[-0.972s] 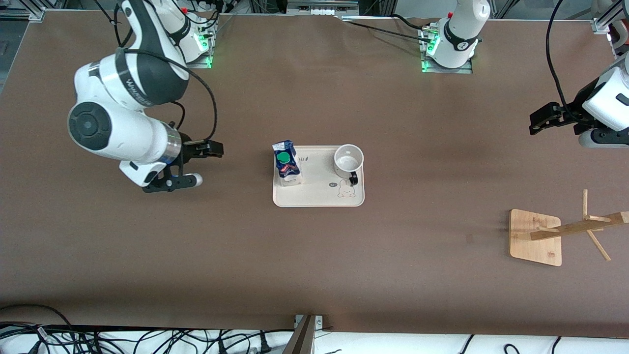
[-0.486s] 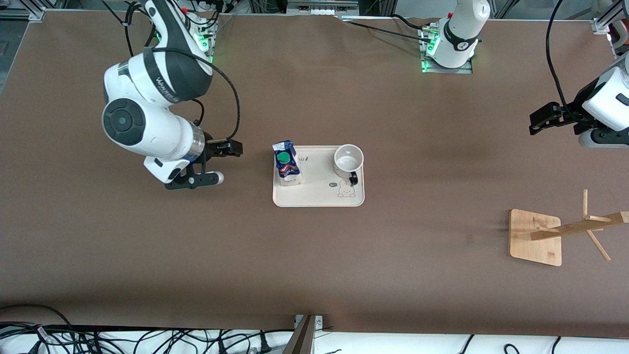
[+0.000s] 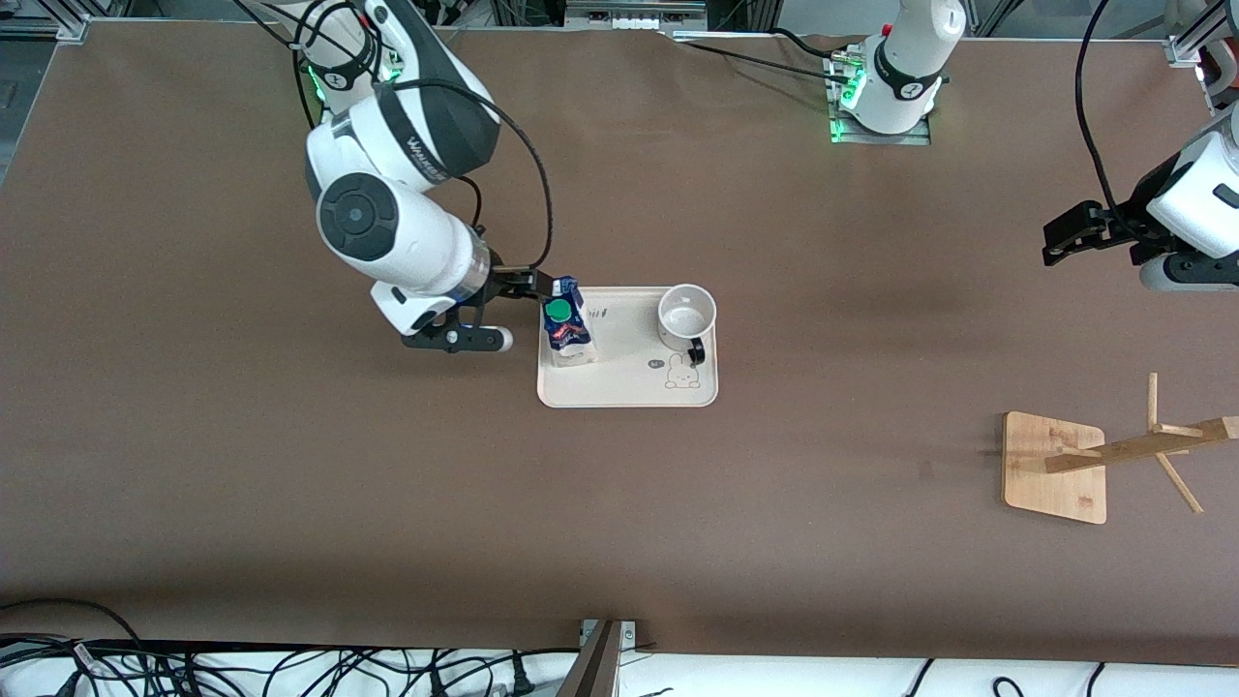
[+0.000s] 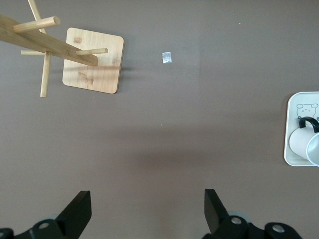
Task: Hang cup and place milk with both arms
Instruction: 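Lower the right gripper around the blue milk carton, then close the right gripper on the milk carton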
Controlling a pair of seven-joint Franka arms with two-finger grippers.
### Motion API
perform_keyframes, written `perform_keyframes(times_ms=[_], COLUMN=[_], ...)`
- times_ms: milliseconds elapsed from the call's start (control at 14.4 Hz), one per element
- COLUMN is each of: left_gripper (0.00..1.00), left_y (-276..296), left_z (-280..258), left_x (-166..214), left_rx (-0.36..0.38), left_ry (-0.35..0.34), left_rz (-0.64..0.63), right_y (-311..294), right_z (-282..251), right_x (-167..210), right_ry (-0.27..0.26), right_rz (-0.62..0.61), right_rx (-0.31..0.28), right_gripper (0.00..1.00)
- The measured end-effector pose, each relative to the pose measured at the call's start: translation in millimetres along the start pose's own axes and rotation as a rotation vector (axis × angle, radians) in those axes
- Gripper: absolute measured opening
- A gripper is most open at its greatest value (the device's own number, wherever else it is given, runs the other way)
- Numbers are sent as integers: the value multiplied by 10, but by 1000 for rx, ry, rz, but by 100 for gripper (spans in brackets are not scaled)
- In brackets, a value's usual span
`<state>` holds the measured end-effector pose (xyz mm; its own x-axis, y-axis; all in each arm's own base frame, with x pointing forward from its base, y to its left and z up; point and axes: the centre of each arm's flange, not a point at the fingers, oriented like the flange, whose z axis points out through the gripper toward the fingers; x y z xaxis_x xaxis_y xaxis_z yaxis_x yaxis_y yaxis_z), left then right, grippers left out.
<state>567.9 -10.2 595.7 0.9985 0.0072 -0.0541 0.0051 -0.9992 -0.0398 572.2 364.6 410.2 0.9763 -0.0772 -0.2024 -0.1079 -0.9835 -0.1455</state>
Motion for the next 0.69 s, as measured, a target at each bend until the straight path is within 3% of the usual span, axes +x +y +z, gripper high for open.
perform_keyframes(times_ms=[694], left_gripper=[100], left_y=[0], left_z=[0], left_x=[0], left_rx=[0], left_ry=[0], left_rz=[0], right_y=[-385], right_z=[647], right_x=[30], right_ry=[56], right_rz=[-45], right_rx=[8], right_gripper=[100])
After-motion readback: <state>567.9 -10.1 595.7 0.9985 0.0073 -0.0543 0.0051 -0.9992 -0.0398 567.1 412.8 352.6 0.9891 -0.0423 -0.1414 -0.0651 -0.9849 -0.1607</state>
